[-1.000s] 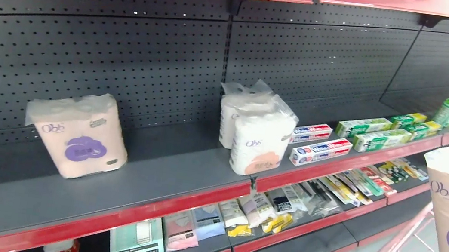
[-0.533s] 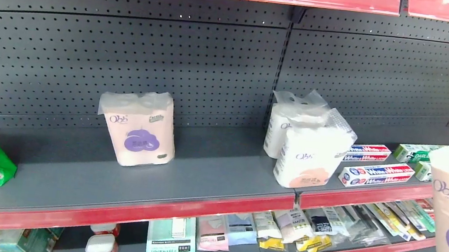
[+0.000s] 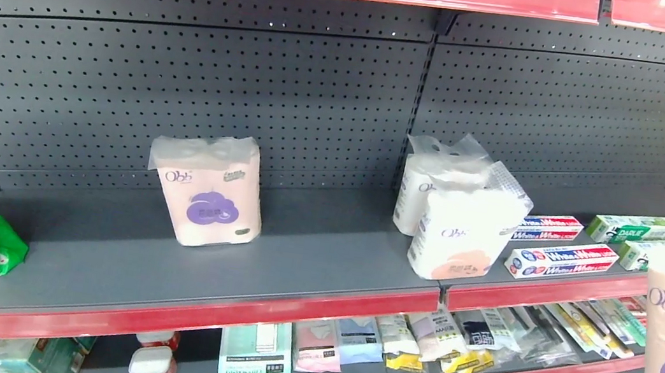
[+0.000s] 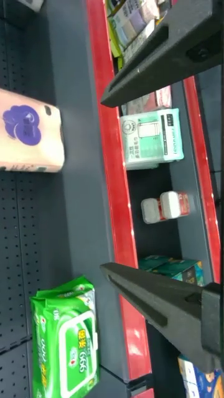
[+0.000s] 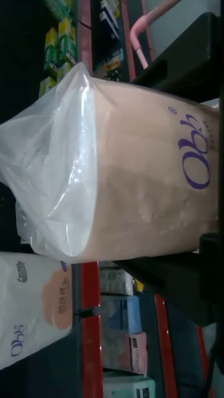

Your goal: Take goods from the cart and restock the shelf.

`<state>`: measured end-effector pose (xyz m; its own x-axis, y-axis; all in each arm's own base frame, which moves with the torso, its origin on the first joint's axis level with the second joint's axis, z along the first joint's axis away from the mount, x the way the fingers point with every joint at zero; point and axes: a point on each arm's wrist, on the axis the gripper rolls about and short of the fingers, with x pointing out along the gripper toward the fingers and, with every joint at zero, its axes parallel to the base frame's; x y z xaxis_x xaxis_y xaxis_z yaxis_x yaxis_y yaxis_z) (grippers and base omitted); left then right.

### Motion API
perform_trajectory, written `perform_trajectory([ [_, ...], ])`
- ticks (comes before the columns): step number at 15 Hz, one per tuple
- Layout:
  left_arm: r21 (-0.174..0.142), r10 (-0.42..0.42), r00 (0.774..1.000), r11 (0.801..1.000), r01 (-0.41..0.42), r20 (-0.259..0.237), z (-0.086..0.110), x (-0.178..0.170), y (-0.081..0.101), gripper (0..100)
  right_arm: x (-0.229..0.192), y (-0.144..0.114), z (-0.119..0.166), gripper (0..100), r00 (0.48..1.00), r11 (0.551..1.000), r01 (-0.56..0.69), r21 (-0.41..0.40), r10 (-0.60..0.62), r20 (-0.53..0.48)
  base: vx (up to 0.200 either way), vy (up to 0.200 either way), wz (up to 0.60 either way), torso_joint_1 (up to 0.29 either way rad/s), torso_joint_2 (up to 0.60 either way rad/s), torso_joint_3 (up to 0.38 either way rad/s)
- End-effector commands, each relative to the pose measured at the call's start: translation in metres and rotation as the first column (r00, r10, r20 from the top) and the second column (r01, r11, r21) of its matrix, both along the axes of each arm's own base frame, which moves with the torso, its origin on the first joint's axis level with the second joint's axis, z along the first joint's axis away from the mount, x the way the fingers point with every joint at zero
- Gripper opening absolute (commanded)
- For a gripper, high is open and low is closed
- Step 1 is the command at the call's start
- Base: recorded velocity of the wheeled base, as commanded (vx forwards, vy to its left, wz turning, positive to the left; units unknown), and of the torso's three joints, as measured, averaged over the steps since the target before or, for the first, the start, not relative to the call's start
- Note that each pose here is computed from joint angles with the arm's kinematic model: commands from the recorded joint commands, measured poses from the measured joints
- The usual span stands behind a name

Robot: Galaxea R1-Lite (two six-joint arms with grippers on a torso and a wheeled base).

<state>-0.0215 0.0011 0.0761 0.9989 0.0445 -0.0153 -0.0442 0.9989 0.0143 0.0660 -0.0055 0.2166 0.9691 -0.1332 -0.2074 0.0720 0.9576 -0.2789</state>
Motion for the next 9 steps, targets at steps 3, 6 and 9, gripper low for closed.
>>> perform_trajectory([
  [3, 0.055, -0.099, 0.995, 0.993, 0.100, -0.032, 0.001, 0.003, -0.002, 100, -0.007, 0.001, -0.005, 0, 1.000, 0.998, -0.008, 0.063, 0.006, 0.020, 0.000, 0.000, 0.00, 0.000, 0.00, 0.000],
  [6, -0.108, -0.104, 0.993, 0.988, 0.109, 0.058, 0.125, 0.018, -0.002, 100, -0.013, 0.001, -0.012, 0, 1.000, 0.998, -0.010, 0.056, 0.010, 0.013, 0.000, 0.000, 0.00, 0.000, 0.00, 0.000],
  [9, -0.109, 0.053, 0.991, 0.992, -0.067, -0.125, 0.112, 0.048, 0.001, 100, -0.010, 0.001, -0.011, 0, 1.000, 0.999, -0.009, 0.039, 0.009, 0.004, 0.000, 0.000, 0.00, 0.000, 0.00, 0.000],
])
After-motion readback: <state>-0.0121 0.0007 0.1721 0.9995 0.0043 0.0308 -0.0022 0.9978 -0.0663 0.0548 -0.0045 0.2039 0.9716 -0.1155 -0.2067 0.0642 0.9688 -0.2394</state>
